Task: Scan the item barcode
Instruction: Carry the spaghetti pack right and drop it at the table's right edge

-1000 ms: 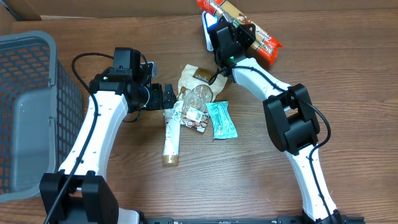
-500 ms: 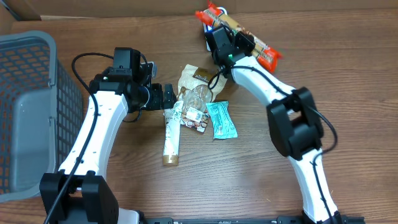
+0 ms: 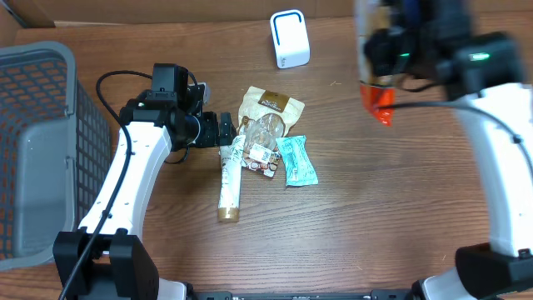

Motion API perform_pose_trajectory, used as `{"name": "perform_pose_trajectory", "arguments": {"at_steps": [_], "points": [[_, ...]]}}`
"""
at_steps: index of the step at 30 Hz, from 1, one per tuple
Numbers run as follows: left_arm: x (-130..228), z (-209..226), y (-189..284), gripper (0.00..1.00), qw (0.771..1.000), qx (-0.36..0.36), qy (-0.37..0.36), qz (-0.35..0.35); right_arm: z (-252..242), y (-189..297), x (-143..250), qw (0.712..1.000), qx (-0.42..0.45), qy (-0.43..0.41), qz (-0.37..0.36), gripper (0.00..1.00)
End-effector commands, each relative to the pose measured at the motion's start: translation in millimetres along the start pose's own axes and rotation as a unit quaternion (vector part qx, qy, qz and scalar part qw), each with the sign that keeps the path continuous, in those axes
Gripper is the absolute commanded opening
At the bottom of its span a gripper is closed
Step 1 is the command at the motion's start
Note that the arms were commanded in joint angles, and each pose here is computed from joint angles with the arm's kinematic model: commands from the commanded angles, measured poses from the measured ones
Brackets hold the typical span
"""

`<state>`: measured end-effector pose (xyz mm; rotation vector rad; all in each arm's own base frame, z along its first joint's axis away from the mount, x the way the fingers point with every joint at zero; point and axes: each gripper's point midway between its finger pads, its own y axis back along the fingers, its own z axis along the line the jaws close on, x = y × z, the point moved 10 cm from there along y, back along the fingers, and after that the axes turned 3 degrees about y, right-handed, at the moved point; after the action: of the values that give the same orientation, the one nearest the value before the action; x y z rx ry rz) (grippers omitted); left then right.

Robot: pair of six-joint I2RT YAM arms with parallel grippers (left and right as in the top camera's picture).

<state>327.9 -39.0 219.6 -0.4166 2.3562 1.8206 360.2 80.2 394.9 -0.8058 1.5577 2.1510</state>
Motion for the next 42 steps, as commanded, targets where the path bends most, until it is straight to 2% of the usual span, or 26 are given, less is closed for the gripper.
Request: {"name": "perform_pose_trajectory", "arguments": {"at_steps": [1, 7, 10, 16, 20, 27, 32, 35, 40, 41, 42], "points": [[-3, -4, 8, 1.00, 1.000, 0.002, -0.012, -0.016, -29, -5, -1, 0.980, -0.156, -0.120, 0.038, 0.04], [-3, -4, 8, 0.99, 1.000, 0.002, -0.012, -0.016, -121, -20, 23, 0.934, -0.095, -0.337, 0.070, 0.04], [-3, -4, 8, 1.00, 1.000, 0.002, -0.012, -0.016, -156, -35, 48, 0.897, -0.051, -0.432, 0.083, 0.04], [-3, -4, 8, 1.00, 1.000, 0.002, -0.012, -0.016, -212, -73, 104, 0.833, 0.088, -0.543, 0.065, 0.04], [-3, -4, 8, 1.00, 1.000, 0.002, -0.012, -0.016, -220, -87, 121, 0.833, 0.086, -0.546, 0.019, 0.04], [-3, -4, 8, 1.00, 1.000, 0.002, -0.012, -0.016, -218, -89, 144, 0.850, 0.100, -0.514, -0.059, 0.04], [-3, -4, 8, 1.00, 1.000, 0.002, -0.012, -0.016, -224, -98, 168, 0.846, 0.106, -0.520, -0.055, 0.04], [-3, -4, 8, 1.00, 1.000, 0.002, -0.012, -0.016, -227, -97, 176, 0.866, 0.085, -0.490, -0.046, 0.04], [-3, -4, 8, 1.00, 1.000, 0.002, -0.012, -0.016, -227, -94, 185, 0.874, 0.075, -0.480, -0.019, 0.04], [-3, -4, 8, 1.00, 1.000, 0.002, -0.012, -0.016, -227, -94, 187, 0.875, 0.076, -0.478, -0.012, 0.06], [-3, -4, 8, 0.99, 1.000, 0.002, -0.012, -0.016, -227, -94, 189, 0.877, 0.077, -0.475, -0.005, 0.16]]}}
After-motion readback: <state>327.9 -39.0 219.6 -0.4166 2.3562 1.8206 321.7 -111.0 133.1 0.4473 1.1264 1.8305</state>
